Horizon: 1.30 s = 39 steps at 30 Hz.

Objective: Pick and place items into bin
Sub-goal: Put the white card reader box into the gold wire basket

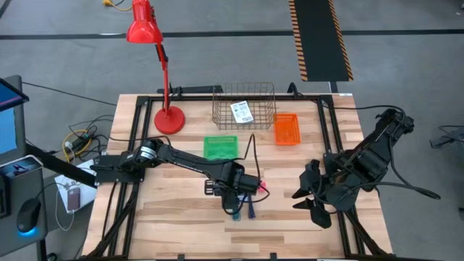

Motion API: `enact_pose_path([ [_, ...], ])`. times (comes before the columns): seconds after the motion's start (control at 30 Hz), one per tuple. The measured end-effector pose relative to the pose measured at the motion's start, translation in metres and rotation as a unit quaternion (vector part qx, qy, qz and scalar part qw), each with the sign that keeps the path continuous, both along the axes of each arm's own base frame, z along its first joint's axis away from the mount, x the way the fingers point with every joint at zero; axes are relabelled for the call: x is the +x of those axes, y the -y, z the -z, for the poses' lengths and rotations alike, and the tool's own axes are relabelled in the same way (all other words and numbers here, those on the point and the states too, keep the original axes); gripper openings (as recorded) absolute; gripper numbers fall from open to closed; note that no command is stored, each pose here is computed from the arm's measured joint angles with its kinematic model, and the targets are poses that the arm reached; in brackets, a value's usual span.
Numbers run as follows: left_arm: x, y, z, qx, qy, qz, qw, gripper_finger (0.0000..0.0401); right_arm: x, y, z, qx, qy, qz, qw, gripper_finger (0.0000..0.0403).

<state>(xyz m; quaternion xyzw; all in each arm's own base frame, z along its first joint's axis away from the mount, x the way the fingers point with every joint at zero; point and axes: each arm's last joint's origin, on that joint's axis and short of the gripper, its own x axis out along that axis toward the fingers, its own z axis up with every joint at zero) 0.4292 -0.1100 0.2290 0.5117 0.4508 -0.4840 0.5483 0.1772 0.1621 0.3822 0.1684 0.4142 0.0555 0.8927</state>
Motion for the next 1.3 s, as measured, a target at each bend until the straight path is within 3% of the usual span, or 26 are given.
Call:
enact_pose_path([
  [0.6,0.0008,0.0,-0.0001,-0.003,0.003,0.0,1.0,0.0209,0.0,0.0,0.0,0.0,0.0,0.0,1.0,0.0139],
  [1.3,-0.0012,-0.0012,0.0001,-0.015,-0.012,-0.001,1.0,0.0107,0.0,0.0,0.0,0.0,0.0,0.0,1.0,0.0137],
])
